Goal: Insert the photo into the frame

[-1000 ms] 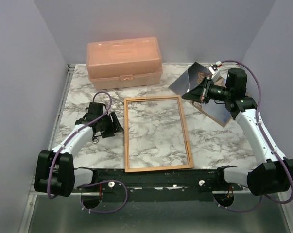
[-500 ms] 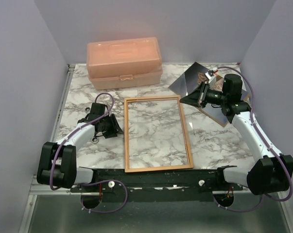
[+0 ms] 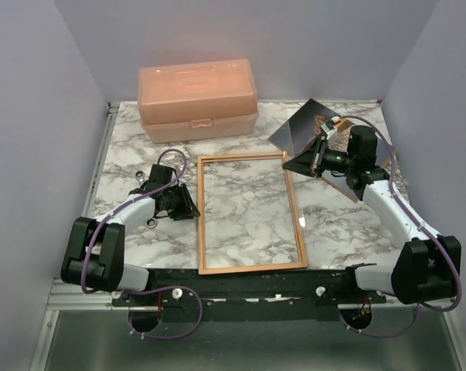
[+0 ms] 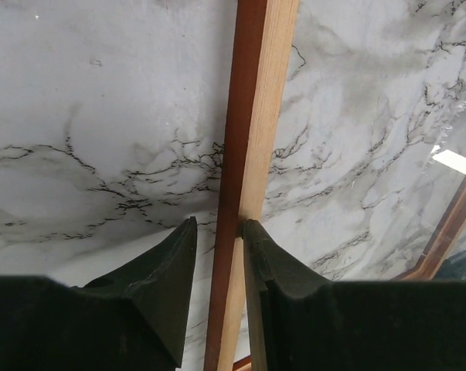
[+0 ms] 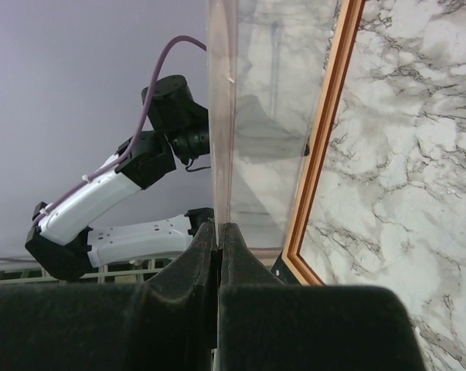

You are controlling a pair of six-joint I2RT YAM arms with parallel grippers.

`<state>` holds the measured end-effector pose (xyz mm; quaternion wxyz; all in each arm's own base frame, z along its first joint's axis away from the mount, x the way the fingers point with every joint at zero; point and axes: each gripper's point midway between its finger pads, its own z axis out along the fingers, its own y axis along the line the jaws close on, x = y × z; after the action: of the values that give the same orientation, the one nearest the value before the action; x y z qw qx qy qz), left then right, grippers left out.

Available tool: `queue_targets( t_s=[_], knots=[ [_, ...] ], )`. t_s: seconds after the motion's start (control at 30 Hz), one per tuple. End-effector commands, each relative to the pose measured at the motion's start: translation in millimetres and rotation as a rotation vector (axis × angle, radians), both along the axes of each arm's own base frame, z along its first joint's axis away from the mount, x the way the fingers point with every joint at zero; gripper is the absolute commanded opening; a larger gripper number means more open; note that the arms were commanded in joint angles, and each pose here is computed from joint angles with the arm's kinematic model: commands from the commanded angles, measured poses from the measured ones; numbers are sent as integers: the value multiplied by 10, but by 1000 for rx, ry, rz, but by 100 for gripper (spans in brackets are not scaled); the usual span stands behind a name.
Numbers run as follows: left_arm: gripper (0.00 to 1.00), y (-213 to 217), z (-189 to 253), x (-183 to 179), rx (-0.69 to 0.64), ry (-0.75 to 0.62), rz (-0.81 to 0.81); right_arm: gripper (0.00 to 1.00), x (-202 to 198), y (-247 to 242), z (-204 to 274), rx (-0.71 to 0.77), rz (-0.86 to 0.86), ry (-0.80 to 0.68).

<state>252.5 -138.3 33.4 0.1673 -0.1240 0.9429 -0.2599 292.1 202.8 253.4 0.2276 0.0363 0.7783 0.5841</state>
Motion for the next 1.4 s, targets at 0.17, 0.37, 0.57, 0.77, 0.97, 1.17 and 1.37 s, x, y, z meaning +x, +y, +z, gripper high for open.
queue_targets(
  t_s=[0.17,0.37,0.57,0.77,0.97,1.17,1.37],
  knots=[
    [28,-47,-65,-30,4,16,-20,1,-52,139,-181,15,60,33],
    [25,-72,-98,-35,4,27,-31,1,-55,232,-268,11,72,55],
    [25,-72,-94,-37,7,24,-34,1,-77,315,-352,8,89,73],
    [25,-73,-96,-33,7,25,-34,1,-102,356,-374,1,93,81],
    [25,-71,-96,-37,8,25,-36,1,-136,364,-316,-1,92,69],
    [25,-77,-98,-32,7,25,-38,1,-149,370,-392,-8,96,78],
    [25,-76,-107,-40,8,26,-41,1,-128,376,-484,-12,93,91]
  ],
)
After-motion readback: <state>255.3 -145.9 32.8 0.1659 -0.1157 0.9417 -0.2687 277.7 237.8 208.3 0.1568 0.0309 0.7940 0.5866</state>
